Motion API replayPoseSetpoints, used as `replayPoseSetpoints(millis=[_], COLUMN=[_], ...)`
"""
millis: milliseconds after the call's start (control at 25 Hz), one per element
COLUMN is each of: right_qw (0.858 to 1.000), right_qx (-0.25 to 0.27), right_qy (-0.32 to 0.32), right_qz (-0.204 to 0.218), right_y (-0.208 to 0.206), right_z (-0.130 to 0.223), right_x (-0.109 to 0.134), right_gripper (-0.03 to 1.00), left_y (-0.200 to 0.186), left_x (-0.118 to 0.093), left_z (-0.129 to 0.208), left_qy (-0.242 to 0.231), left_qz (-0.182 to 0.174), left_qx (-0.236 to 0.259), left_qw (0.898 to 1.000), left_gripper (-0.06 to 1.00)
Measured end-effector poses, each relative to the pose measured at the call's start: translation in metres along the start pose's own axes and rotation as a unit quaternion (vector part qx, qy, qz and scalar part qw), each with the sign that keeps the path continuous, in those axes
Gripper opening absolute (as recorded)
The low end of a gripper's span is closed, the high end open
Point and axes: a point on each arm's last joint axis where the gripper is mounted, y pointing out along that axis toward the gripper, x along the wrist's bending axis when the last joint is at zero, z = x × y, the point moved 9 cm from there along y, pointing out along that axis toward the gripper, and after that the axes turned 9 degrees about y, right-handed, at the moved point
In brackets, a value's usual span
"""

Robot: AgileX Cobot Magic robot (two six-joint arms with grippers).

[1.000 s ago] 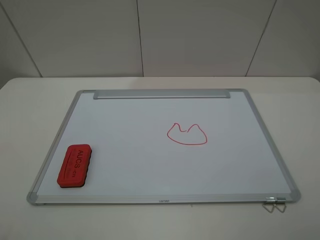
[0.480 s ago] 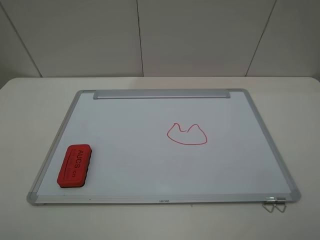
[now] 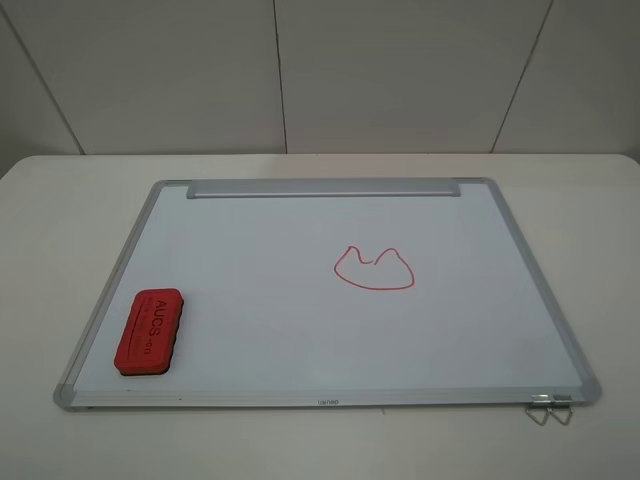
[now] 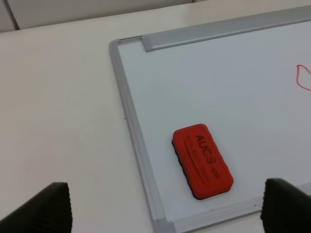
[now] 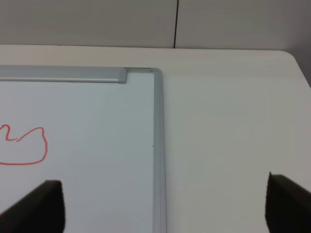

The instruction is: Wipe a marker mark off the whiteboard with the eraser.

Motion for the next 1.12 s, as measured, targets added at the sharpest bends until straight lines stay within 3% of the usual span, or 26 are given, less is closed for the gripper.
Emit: replayPoseSetpoints(millis=[200,360,600,760,1000,1120], right_qw=[1.000,1.000,1.000,1.000,1.000,1.000], right_qx=[0.000,0.000,0.000,0.000,0.000,0.000], right_qy=[0.000,0.000,0.000,0.000,0.000,0.000], right_qz=[0.000,0.000,0.000,0.000,0.000,0.000], right_y=[0.000,0.000,0.000,0.000,0.000,0.000], right_z=[0.000,0.000,0.000,0.000,0.000,0.000], right_x=[0.000,0.000,0.000,0.000,0.000,0.000], right_gripper=[0.71,0.71,0.71,0.71,0.71,0.71], left_y=[0.010,0.022,0.023,0.022,0.019,0.019], left_x=[-0.010,-0.015,-0.016,-0.010,0.007,0.007], left_z=[0.020,0.033,0.034,0.034,0.038,0.038], left_qy=[0.001,0.004,0.003,-0.017,-0.069,-0.074], left_qz=[0.021,0.029,0.030,-0.011,-0.114,-0.121], left_qx=[-0.017,-0.002,-0.001,0.002,0.012,0.013], left_qw=[1.000,1.000,1.000,1.000,0.991,0.990], left_gripper=[0.77,0.77,0.77,0.77,0.77,0.77])
